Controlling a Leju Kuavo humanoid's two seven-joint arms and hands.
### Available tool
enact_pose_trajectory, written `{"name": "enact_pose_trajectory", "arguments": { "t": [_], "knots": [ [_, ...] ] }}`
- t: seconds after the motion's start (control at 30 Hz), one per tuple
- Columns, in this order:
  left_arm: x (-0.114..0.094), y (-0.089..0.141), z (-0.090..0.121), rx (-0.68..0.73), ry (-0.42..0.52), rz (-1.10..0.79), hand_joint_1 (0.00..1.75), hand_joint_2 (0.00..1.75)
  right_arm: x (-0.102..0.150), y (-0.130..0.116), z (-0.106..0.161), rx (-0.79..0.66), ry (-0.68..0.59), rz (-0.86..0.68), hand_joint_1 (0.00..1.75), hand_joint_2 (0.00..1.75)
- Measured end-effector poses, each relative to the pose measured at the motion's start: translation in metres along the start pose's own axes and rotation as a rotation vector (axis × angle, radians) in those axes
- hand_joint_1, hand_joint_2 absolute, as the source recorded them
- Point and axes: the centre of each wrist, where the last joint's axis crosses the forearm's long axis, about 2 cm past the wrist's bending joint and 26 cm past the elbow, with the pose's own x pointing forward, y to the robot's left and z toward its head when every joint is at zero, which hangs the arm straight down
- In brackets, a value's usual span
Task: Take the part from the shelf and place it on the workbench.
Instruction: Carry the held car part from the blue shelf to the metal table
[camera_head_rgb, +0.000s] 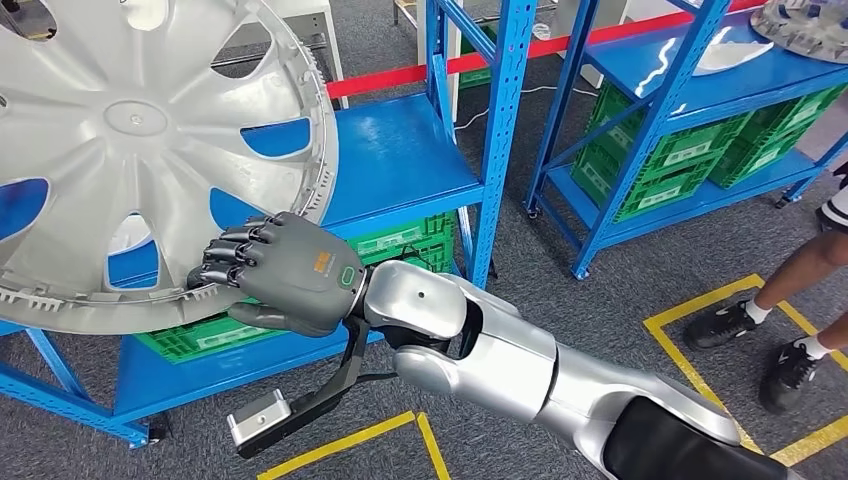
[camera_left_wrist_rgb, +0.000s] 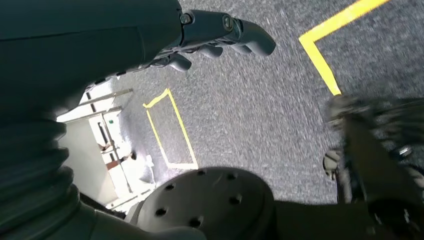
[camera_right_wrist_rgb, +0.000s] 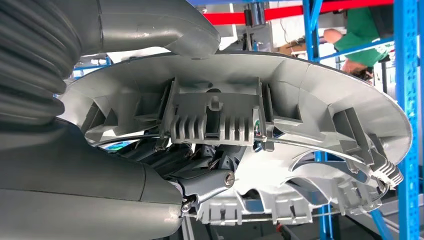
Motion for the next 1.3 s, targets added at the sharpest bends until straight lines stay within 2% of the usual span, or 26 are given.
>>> {"name": "enact_pose_trajectory", "arguments": {
  "t": [0.27,0.93,1.3],
  "knots": [
    [0.002,0.002,0.0,0.003,-0.006,-0.01,0.0,1.75,-0.001,0.001,0.002,0.018,0.005,-0.002,1.75,1.75],
    [-0.01,0.0,-0.001,0.011,0.008,0.035,0.0,1.75,0.005,0.001,-0.006,0.01,-0.014,-0.005,1.75,1.75],
    [-0.004,0.005,0.0,0.026,-0.001,0.013,0.0,1.75,0.004,0.003,-0.006,0.018,0.003,-0.002,1.75,1.75]
  ]
}}
